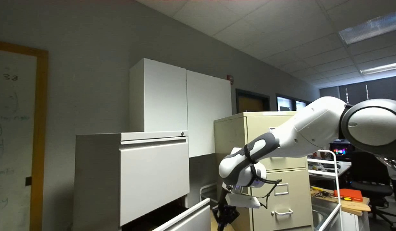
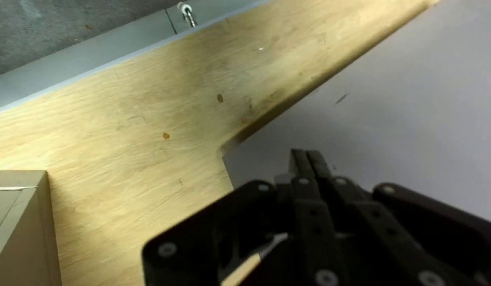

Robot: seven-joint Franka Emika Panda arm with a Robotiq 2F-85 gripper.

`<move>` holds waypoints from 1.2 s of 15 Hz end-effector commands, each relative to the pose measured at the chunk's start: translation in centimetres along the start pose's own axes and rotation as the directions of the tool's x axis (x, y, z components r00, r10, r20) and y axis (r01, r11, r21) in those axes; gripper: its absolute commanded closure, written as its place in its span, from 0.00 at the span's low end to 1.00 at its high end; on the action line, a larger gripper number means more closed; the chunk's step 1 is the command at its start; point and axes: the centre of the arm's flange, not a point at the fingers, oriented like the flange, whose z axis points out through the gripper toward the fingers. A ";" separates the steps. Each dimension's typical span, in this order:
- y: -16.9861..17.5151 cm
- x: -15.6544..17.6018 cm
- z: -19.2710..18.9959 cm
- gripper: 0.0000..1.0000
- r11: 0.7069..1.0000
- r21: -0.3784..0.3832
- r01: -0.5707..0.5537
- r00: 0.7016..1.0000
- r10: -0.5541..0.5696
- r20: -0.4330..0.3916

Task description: Close the open drawer

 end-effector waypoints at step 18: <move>-10.2 8.4 4.8 1.00 0.650 0.537 -0.538 0.805 0.585 0.099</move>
